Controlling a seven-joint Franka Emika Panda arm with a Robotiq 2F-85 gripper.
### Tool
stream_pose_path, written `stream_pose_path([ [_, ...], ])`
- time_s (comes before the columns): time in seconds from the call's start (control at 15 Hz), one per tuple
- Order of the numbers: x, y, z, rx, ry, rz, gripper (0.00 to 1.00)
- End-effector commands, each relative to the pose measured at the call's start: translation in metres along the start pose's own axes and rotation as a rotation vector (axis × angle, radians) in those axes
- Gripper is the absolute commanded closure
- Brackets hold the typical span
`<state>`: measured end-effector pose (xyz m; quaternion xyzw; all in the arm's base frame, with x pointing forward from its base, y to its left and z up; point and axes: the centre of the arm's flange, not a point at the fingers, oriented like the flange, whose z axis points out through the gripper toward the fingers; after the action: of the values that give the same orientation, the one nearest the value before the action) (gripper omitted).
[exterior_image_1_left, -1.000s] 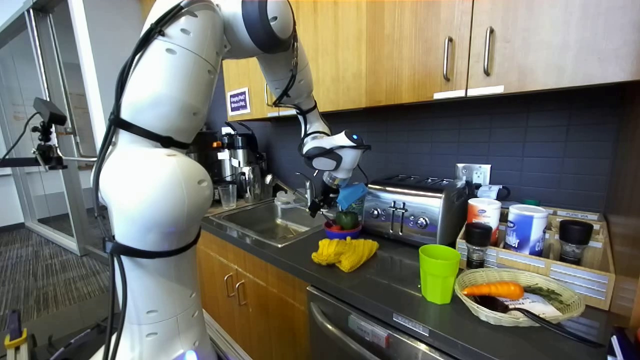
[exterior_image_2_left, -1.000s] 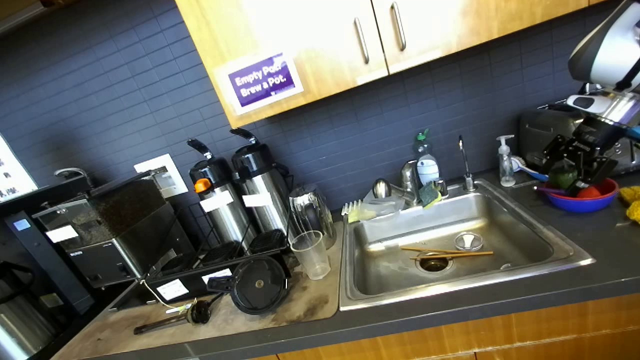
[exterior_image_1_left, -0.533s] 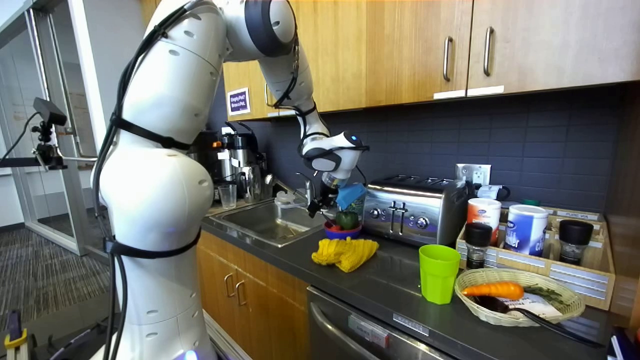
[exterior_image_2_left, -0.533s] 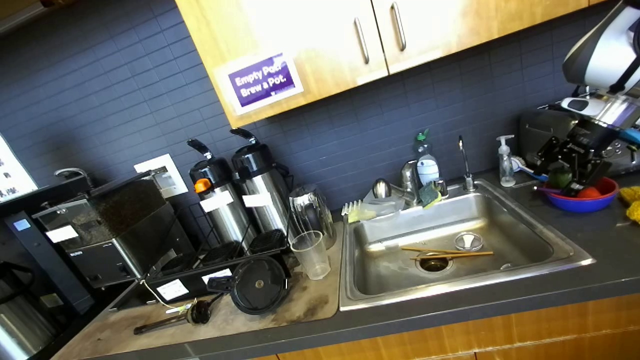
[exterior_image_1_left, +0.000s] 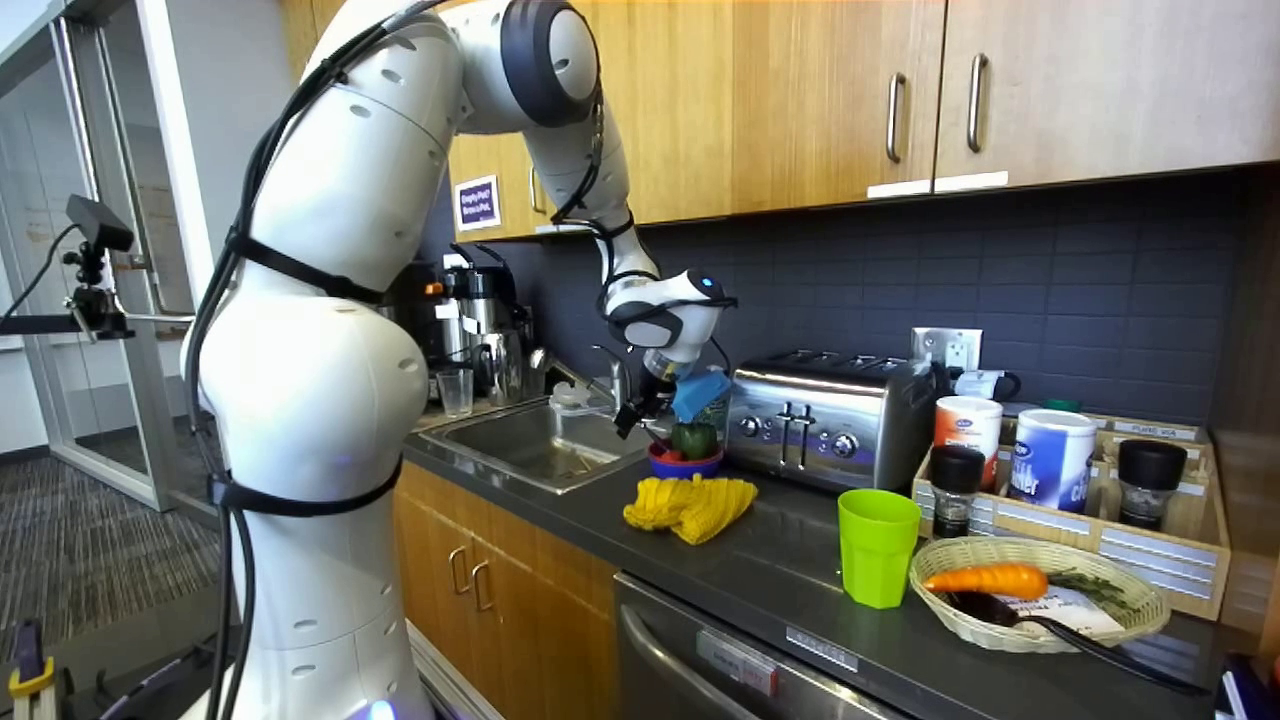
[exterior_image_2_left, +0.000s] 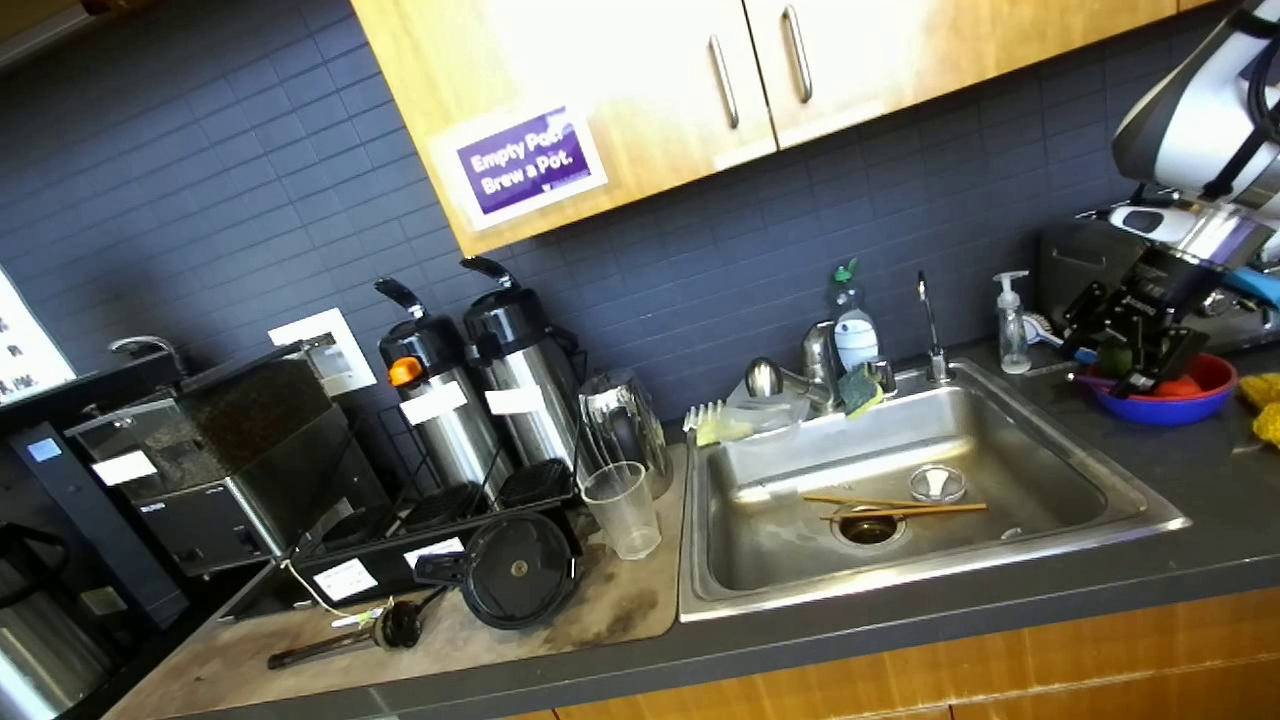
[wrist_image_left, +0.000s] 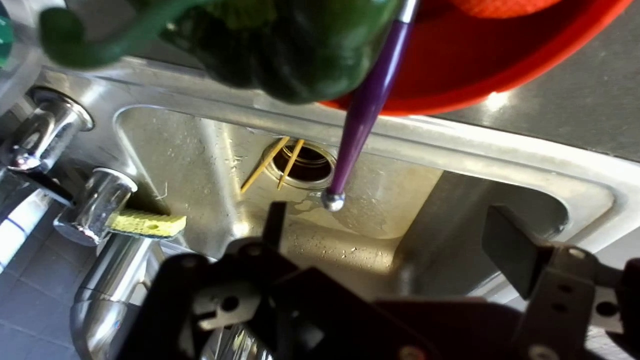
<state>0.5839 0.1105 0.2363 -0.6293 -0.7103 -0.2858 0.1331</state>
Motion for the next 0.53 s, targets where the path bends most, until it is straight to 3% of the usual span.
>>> stream_pose_path([
  [0.0,0.0023,0.0083,0.0059,-0.006,-0.010,-0.032,0.00],
  [0.2,0.0009,0.0100,0.0074,-0.008,-0.011,-0.033,0.00],
  [0.27,0.0001,0.0102,0.0077,-0.009,-0.011,-0.033,0.05],
  [0.4,-0.0008,0.0106,0.0079,-0.010,-0.011,-0.031,0.29],
  [0.47,-0.0009,0.0110,0.0079,-0.010,-0.011,-0.032,0.30],
])
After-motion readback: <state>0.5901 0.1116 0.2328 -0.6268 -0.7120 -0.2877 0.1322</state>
